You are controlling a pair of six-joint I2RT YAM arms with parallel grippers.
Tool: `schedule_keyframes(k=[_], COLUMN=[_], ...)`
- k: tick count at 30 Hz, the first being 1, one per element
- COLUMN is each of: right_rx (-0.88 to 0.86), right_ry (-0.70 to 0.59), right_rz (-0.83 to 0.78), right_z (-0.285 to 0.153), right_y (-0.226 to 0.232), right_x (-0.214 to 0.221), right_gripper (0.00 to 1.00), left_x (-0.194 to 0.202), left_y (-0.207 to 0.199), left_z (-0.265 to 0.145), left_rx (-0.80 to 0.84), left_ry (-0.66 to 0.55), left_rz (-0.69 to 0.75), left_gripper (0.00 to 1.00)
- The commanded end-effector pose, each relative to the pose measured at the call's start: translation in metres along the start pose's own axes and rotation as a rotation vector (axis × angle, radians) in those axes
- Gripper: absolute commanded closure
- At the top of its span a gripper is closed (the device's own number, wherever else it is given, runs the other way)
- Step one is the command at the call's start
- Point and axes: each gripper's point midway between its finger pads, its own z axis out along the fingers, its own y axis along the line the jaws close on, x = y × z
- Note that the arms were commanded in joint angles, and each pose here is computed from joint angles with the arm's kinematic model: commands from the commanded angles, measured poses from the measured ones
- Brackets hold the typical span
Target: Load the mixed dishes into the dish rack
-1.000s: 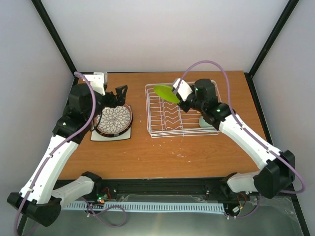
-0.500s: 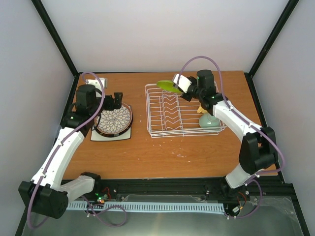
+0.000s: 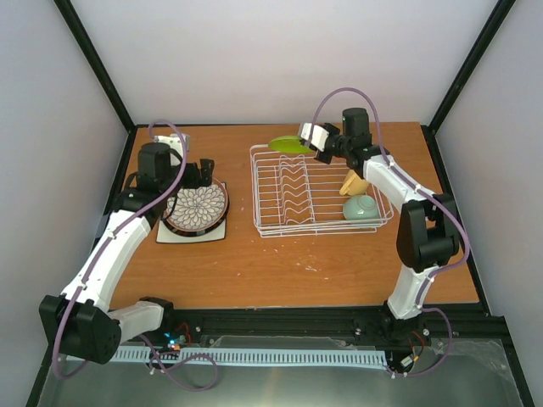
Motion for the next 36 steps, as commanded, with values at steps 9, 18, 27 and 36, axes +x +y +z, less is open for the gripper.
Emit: schedule_keyframes(k=[9, 18, 27, 36], right_rx=[-0.103, -0.156, -0.183, -0.244], right_ry=[-0.065, -0.035, -0.012, -0.001], right_rz=[0.029, 0.041, 0.025, 0.067], right_z=[0.012, 0.030, 0.047, 0.058], right_y=[-0.002, 0.008, 0.007, 0.019], right_x=[0.012, 0.033, 0.047, 0.059], right_gripper=[0.97, 0.97, 0.97, 0.97], left_x=[-0.002, 0.001, 0.007, 0.010], left_y=[0.005, 0.010, 0.018, 0.022], left_z=[0.012, 0.012, 0.021, 0.027], left_rx=[-0.009, -0.032, -0.047, -0.052], left_ry=[-0.001, -0.002, 0.017, 0.028], left_rz=[0.006, 0.022, 0.032, 0.035], left_gripper=[0.00, 0.00, 0.00, 0.00])
